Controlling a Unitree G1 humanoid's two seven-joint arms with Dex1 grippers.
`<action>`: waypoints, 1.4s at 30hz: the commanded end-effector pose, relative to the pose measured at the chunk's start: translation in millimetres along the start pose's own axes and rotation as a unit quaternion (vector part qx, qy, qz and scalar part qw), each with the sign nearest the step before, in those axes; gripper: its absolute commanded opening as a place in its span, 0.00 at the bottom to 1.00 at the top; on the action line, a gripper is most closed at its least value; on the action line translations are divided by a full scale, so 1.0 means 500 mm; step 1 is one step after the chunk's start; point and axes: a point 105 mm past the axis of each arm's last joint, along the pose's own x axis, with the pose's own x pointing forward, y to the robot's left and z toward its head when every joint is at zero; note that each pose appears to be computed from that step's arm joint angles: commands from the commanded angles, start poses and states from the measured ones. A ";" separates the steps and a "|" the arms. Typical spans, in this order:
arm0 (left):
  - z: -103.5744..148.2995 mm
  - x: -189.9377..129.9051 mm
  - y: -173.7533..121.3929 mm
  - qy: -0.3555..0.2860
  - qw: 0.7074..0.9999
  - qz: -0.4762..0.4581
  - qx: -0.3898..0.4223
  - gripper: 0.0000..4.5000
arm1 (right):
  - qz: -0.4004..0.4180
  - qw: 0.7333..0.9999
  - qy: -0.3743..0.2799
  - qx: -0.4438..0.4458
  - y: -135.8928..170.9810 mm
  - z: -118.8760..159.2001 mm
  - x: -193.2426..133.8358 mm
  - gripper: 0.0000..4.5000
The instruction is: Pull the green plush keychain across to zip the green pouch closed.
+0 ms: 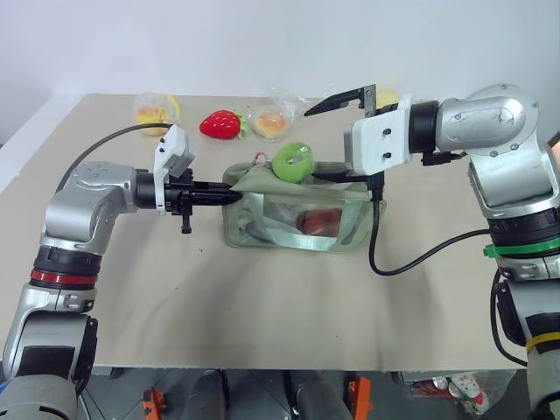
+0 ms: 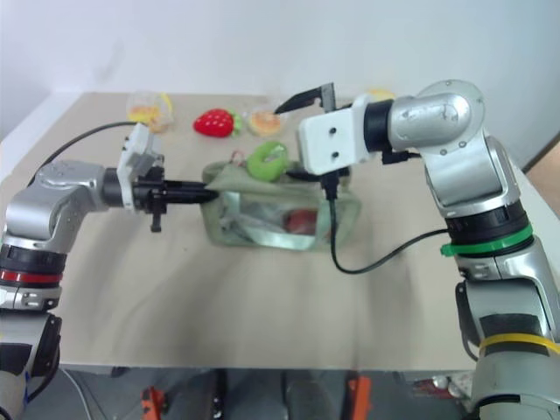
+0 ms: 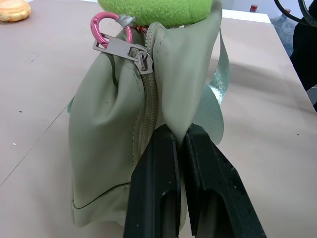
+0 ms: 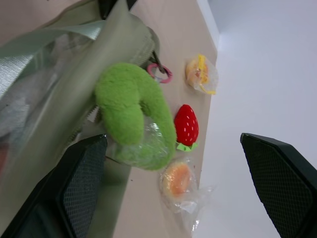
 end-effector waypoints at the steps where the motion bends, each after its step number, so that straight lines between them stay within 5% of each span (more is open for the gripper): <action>1: 0.018 0.000 -0.002 -0.006 1.000 -0.004 0.015 0.00 | 0.000 0.999 -0.008 -0.032 0.002 0.015 0.009 0.99; 9: 0.022 0.002 -0.001 -0.010 1.000 -0.002 0.016 0.00 | 0.007 0.998 -0.036 -0.051 0.007 0.039 0.041 0.99; 23: 0.019 0.002 0.000 -0.011 1.000 0.003 0.012 0.00 | 0.009 0.998 -0.042 -0.042 0.001 0.031 0.039 0.00; 31: 0.019 0.006 0.001 -0.012 1.000 0.000 0.010 0.00 | -0.014 0.999 -0.021 -0.029 -0.023 0.012 0.020 0.00; 42: 0.013 0.013 0.000 -0.013 1.000 -0.006 0.003 0.00 | -0.083 0.989 0.124 0.004 -0.104 -0.095 -0.147 0.00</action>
